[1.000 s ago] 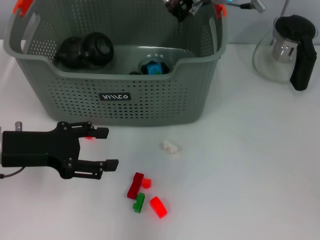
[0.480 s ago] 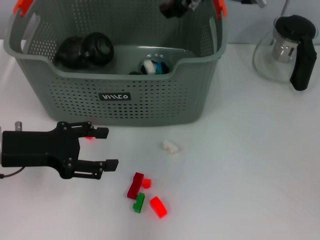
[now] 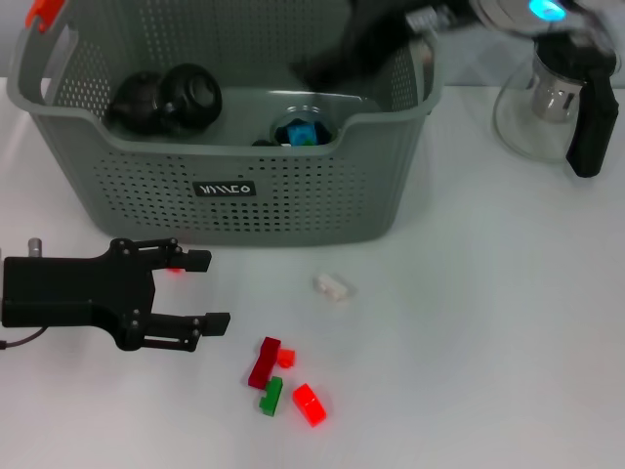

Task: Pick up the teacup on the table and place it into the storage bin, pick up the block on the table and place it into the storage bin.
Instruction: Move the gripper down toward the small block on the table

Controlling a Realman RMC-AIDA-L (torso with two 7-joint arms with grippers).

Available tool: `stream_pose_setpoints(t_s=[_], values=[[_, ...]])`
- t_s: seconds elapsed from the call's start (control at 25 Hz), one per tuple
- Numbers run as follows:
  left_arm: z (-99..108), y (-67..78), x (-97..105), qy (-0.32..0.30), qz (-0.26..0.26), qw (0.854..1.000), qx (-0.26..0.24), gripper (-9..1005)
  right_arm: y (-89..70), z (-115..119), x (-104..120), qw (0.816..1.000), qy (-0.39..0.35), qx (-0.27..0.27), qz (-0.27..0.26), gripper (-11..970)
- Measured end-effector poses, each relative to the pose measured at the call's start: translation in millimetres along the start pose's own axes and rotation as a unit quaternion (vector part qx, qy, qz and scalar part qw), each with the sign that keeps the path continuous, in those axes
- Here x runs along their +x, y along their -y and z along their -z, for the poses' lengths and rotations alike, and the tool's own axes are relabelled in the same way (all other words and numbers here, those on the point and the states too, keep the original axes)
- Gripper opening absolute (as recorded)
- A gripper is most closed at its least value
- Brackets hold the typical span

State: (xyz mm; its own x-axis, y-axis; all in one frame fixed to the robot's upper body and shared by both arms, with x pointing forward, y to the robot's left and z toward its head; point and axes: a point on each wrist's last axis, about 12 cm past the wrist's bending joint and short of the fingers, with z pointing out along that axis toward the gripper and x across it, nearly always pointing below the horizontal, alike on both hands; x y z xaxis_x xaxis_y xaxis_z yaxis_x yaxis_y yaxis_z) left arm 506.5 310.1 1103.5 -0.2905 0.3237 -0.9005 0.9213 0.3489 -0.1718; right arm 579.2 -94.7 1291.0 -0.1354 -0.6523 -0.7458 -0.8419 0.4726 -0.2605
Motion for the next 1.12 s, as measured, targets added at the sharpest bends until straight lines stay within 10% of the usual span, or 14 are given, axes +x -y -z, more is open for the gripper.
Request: stream_pose_setpoints(t_s=[0.32, 1.12], values=[[-1, -0.3, -1, -0.001, -0.003, 1.0, 0.001, 843, -32.5, 19, 21, 0.989, -0.092, -0.114, -0.018, 948], [1, 2.0, 1, 0.001, -0.007, 1.0, 0.004, 843, -43.4, -93, 79, 0.961, -0.224, -0.141, -0.079, 945]])
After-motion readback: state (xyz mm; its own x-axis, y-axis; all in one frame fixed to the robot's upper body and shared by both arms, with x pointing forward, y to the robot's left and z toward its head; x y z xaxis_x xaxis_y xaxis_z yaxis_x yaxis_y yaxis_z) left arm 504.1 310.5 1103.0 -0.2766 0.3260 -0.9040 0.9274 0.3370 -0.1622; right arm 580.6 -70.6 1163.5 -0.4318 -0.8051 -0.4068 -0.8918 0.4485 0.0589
